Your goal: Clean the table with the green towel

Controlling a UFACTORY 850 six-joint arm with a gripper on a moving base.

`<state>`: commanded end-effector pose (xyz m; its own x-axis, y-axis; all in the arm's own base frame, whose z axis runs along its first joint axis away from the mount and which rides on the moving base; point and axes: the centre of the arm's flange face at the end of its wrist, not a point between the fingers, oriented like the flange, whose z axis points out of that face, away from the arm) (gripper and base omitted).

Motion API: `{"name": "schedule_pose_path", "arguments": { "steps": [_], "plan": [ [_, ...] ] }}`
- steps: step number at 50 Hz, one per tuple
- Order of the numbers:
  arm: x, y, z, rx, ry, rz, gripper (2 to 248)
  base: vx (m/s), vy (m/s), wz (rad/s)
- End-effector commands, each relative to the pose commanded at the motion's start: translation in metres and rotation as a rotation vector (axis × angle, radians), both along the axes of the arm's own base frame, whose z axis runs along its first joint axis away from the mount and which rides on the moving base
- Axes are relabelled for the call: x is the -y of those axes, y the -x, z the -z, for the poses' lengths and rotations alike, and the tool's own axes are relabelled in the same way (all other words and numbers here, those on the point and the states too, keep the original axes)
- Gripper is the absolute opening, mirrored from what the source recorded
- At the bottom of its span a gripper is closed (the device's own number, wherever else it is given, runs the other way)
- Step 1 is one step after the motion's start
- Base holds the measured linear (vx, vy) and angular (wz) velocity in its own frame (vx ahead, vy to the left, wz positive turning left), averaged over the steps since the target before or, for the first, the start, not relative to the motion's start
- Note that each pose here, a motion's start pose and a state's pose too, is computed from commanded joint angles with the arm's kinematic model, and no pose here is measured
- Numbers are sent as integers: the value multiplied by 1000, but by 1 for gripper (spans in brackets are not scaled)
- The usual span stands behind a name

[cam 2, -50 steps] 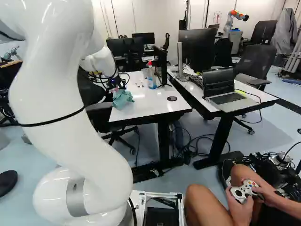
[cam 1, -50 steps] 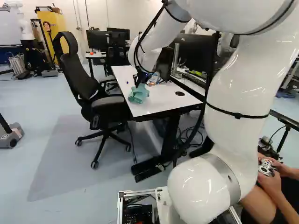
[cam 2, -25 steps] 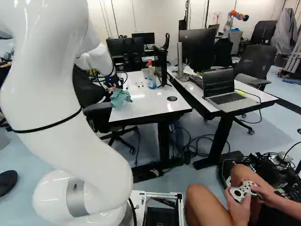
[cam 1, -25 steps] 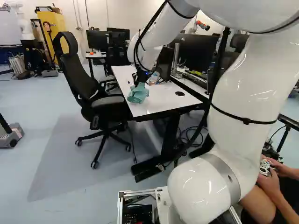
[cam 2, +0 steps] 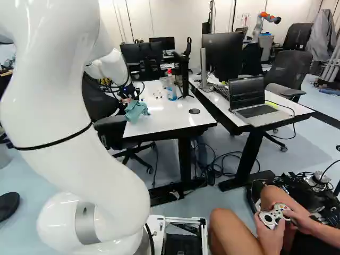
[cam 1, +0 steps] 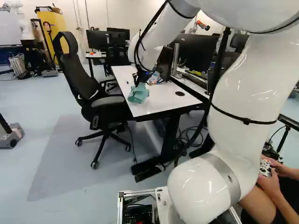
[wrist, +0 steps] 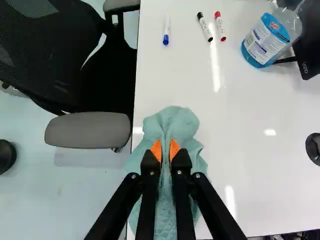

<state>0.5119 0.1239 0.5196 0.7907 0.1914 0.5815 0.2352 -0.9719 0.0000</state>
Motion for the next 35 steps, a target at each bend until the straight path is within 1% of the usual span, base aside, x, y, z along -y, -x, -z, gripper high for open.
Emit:
{"name": "schedule_pose_path", "arguments": {
  "steps": [35],
  "plan": [
    [59,1,0,-3,1,112,39,0,0,0]
  ]
}}
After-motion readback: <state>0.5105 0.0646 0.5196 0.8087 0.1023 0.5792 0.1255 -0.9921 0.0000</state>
